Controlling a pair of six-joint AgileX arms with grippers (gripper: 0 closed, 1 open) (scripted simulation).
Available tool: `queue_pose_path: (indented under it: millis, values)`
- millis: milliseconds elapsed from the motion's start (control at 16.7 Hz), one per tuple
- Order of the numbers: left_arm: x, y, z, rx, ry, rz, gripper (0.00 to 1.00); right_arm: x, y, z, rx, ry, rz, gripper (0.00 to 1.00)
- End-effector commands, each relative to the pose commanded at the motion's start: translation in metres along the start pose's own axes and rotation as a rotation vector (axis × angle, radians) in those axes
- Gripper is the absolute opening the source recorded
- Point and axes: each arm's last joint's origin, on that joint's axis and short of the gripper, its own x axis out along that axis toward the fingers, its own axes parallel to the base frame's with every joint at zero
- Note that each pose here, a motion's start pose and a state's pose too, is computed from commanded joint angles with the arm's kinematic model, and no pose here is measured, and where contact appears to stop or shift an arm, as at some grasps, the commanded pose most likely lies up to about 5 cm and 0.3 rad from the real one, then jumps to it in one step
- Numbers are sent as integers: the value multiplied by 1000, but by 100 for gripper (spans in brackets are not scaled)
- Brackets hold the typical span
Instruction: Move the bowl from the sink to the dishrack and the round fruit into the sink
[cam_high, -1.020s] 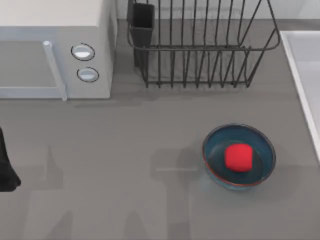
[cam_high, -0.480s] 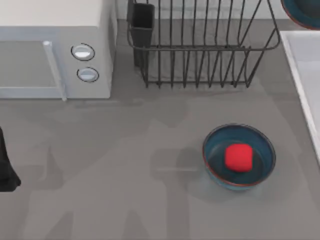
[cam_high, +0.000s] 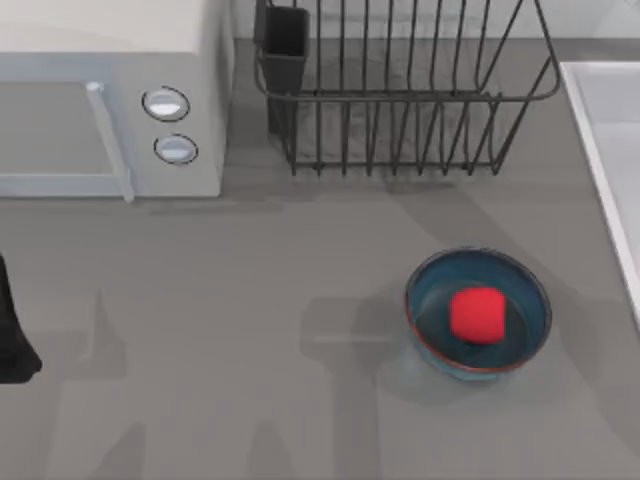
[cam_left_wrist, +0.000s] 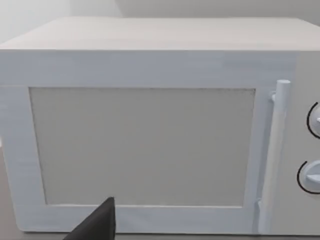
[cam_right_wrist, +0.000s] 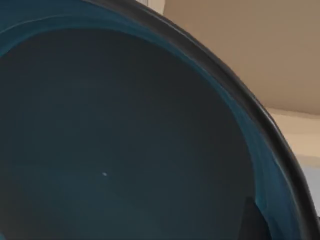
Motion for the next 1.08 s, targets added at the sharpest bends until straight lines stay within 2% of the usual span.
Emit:
queue_pose_path:
  millis: [180,300,660,900,1080]
  values:
    - [0,0,0,0,0,0,100,-23,22,11,123,-100,18,0]
    - [0,0,0,0,0,0,100,-30,27,13,165,-127,19,0]
    - [0,0,0,0,0,0,100,-29,28,11,169,-128,21,0]
    - [0,0,0,0,0,0,100,2,51,-27,136,-98,46,0]
    - [0,0,0,0,0,0,100,35,61,-64,146,-105,28,0]
